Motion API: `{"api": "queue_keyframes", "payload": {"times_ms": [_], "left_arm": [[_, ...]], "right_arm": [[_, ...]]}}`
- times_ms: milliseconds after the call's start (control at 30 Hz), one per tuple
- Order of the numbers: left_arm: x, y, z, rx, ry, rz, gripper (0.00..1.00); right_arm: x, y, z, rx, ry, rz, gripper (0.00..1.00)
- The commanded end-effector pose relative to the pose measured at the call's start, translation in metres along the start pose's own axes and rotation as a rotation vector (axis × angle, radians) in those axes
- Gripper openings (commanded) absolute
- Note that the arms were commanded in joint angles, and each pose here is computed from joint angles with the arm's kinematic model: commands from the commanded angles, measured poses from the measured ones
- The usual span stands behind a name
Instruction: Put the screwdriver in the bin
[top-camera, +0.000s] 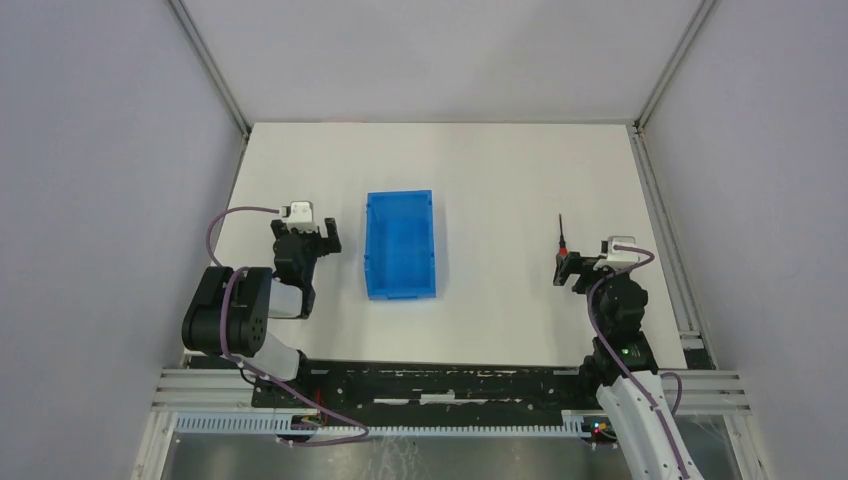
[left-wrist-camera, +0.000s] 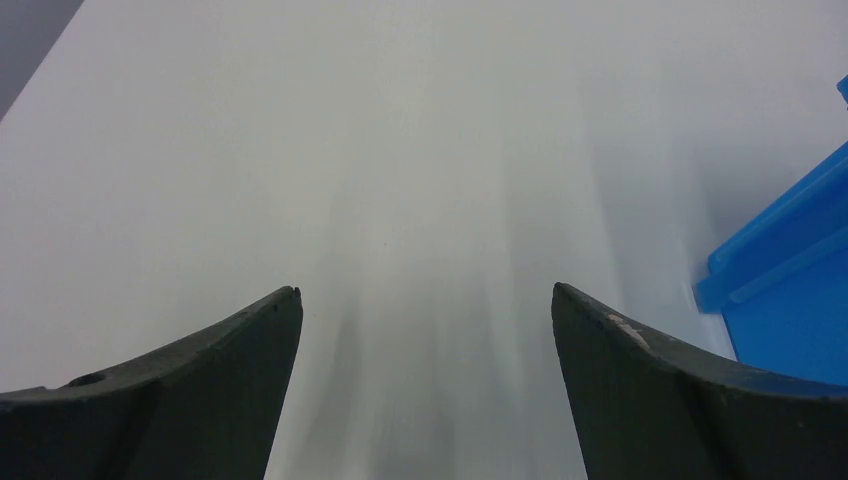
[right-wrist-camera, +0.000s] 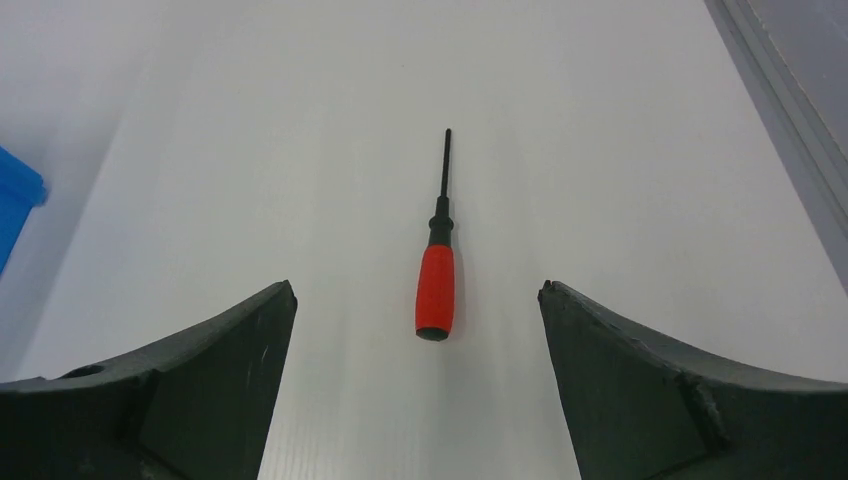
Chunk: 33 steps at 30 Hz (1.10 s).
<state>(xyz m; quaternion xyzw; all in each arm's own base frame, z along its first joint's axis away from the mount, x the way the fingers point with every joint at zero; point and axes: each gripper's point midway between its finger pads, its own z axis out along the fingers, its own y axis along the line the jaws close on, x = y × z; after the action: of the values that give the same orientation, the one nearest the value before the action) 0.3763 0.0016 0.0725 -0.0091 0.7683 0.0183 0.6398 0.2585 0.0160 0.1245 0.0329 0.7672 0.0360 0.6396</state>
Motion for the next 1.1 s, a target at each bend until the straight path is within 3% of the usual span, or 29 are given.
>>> {"api": "queue_keyframes", "payload": {"times_ms": [0, 100, 233, 333, 433, 600, 733, 867, 1067], "left_arm": [[-0.015, -0.001, 0.001, 0.007, -0.052, -0.033, 1.0], [-0.015, -0.001, 0.001, 0.007, -0.052, -0.033, 1.0], [-0.015, -0.001, 0.001, 0.007, -0.051, -0.033, 1.0], [-0.016, -0.001, 0.001, 0.008, -0.052, -0.033, 1.0], [-0.015, -0.001, 0.001, 0.007, -0.052, -0.033, 1.0], [-0.015, -0.001, 0.001, 0.006, -0.052, -0.033, 1.0], [-0.016, -0.001, 0.001, 0.007, -0.053, -0.033, 1.0], [-0.015, -0.001, 0.001, 0.008, -0.052, -0.033, 1.0], [-0.015, -0.001, 0.001, 0.007, -0.052, -0.033, 1.0]], "right_arm": [[-0.037, -0.01, 0.001, 0.078, -0.117, 0.064, 0.98], [-0.081, -0.016, -0.004, 0.13, -0.185, 0.083, 0.98], [-0.162, 0.016, -0.008, -0.029, -0.242, -0.077, 0.98], [-0.2, 0.022, 0.009, -0.027, -0.083, -0.133, 0.98], [-0.212, 0.022, 0.036, 0.003, 0.201, -0.163, 0.98], [-0.152, 0.015, 0.08, 0.026, 0.631, -0.209, 0.98], [-0.08, 0.002, 0.104, 0.069, 0.737, -0.182, 0.98], [-0.01, -0.01, 0.109, 0.102, 0.839, -0.145, 0.91], [0.068, -0.016, 0.102, 0.104, 0.963, -0.116, 0.66]]}}
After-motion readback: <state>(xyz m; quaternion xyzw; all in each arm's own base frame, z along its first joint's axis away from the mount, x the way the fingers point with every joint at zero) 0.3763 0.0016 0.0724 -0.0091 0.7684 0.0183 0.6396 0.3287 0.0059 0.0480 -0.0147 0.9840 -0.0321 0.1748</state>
